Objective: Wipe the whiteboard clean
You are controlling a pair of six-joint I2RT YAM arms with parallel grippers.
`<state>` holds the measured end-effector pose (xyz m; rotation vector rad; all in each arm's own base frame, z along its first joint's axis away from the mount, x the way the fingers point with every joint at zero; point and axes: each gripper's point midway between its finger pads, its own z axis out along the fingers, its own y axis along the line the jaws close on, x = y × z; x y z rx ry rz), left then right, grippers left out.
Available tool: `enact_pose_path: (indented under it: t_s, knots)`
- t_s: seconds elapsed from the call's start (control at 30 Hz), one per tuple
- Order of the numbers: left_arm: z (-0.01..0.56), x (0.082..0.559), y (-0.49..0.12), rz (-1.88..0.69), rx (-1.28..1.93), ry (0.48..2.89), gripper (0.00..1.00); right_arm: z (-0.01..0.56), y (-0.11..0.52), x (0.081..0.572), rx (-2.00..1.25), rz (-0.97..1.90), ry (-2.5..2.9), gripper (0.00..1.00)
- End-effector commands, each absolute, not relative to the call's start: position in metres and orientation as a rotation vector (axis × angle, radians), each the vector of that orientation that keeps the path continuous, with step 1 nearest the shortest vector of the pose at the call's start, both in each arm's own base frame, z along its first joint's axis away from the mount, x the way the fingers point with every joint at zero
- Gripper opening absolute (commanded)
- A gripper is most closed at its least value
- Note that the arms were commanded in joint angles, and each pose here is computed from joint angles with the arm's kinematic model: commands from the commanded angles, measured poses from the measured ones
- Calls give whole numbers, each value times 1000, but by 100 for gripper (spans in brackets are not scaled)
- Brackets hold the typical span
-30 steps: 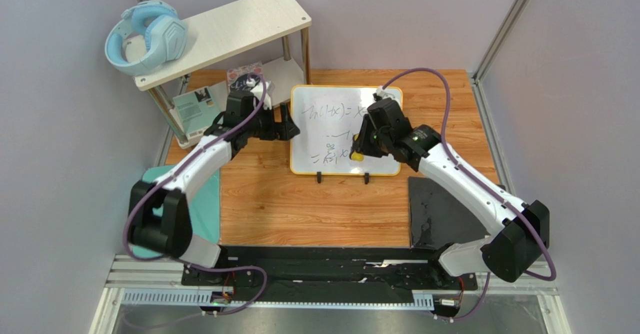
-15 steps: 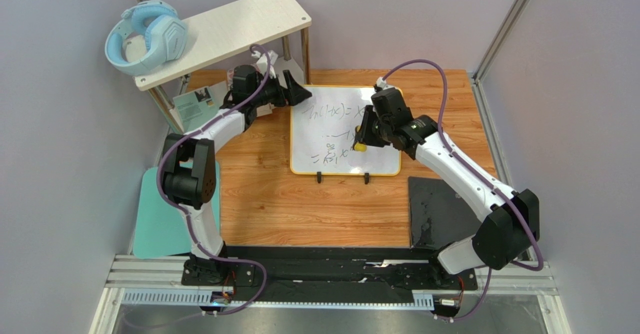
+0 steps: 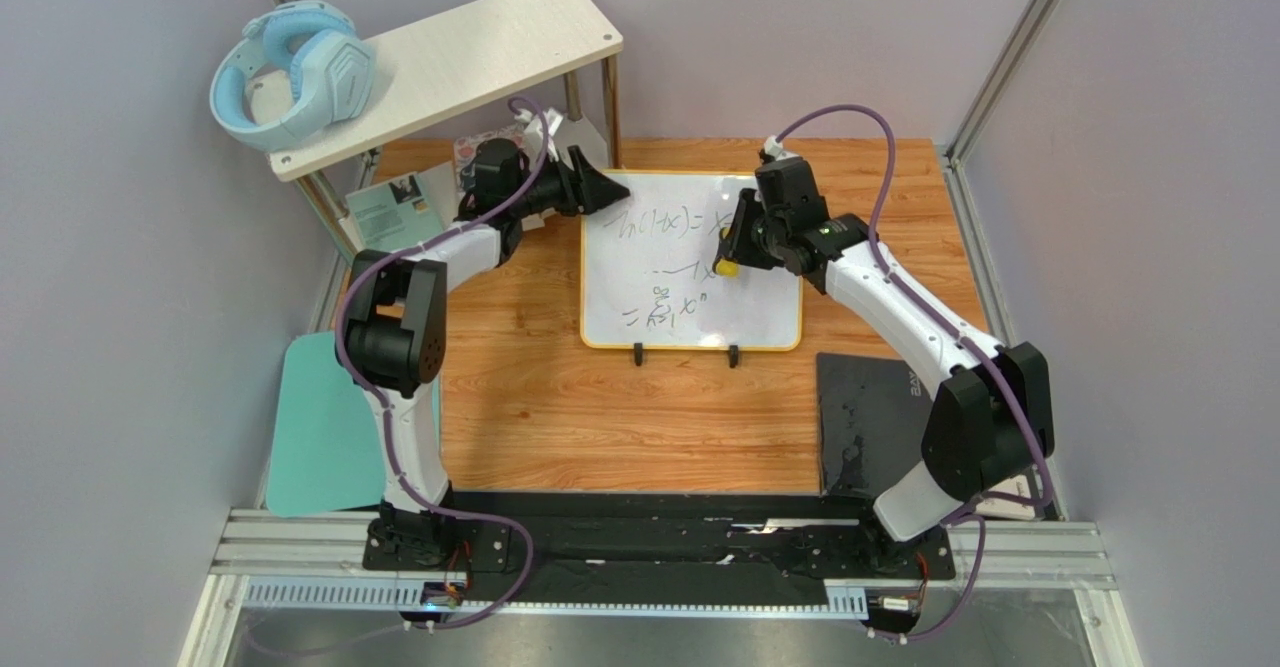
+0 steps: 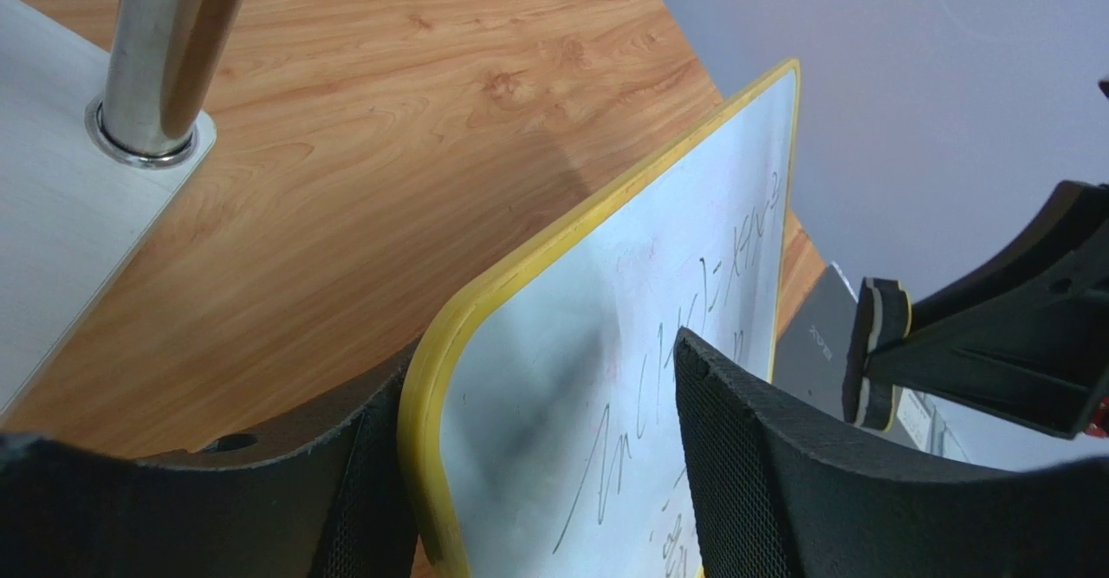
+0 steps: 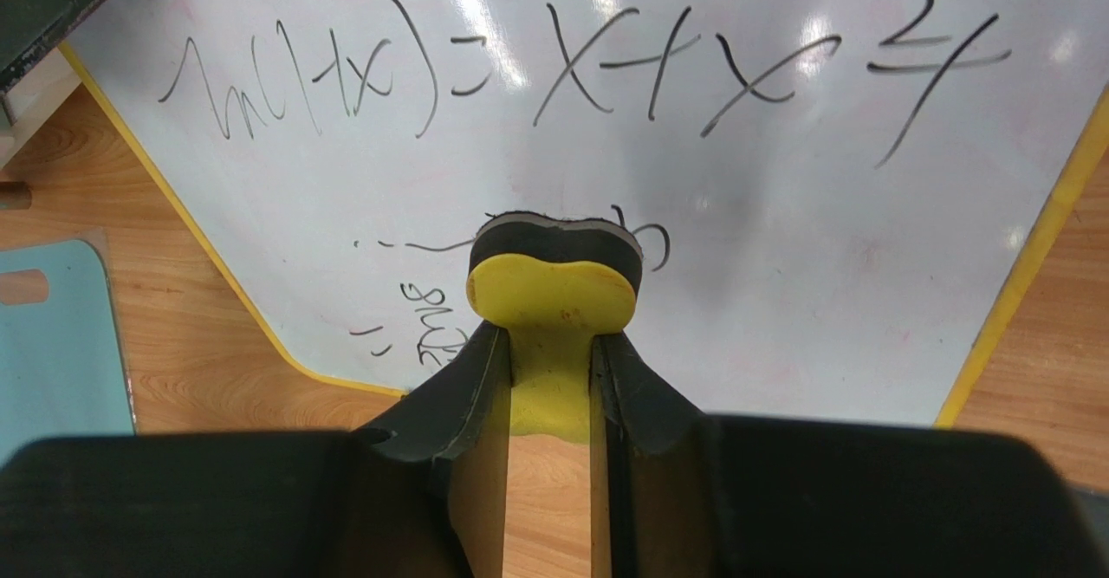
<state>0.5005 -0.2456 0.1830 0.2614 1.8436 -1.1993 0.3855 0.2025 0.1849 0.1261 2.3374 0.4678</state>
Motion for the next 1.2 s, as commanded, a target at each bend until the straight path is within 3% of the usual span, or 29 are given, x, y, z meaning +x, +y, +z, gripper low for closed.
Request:
enact_pose_path:
  t_s: [0.0, 0.07, 0.17, 0.27, 0.3, 0.33, 0.83, 1.17]
  knots:
    - [208, 502, -241, -1213, 297, 1736, 65, 211, 211, 415, 74, 501, 2220, 0]
    - [207, 502, -239, -1222, 300, 1738, 62, 207, 210, 420, 78, 475, 2211, 0]
    - [204, 502, -235, -1230, 308, 1746, 48, 206, 206, 432, 90, 430, 2177, 0]
    - [198, 505, -228, -1224, 288, 1774, 20, 208, 205, 445, 65, 402, 2138, 0]
    - [196, 506, -227, -1225, 285, 1776, 5, 210, 207, 449, 63, 399, 2125, 0]
    - [194, 507, -225, -1219, 279, 1782, 0, 211, 206, 452, 53, 387, 2119, 0]
    - [175, 502, -224, -1196, 358, 1793, 0, 188, 222, 509, -90, 285, 2092, 0]
    - [159, 501, -219, -1128, 395, 1850, 0, 163, 290, 482, -287, 478, 2162, 0]
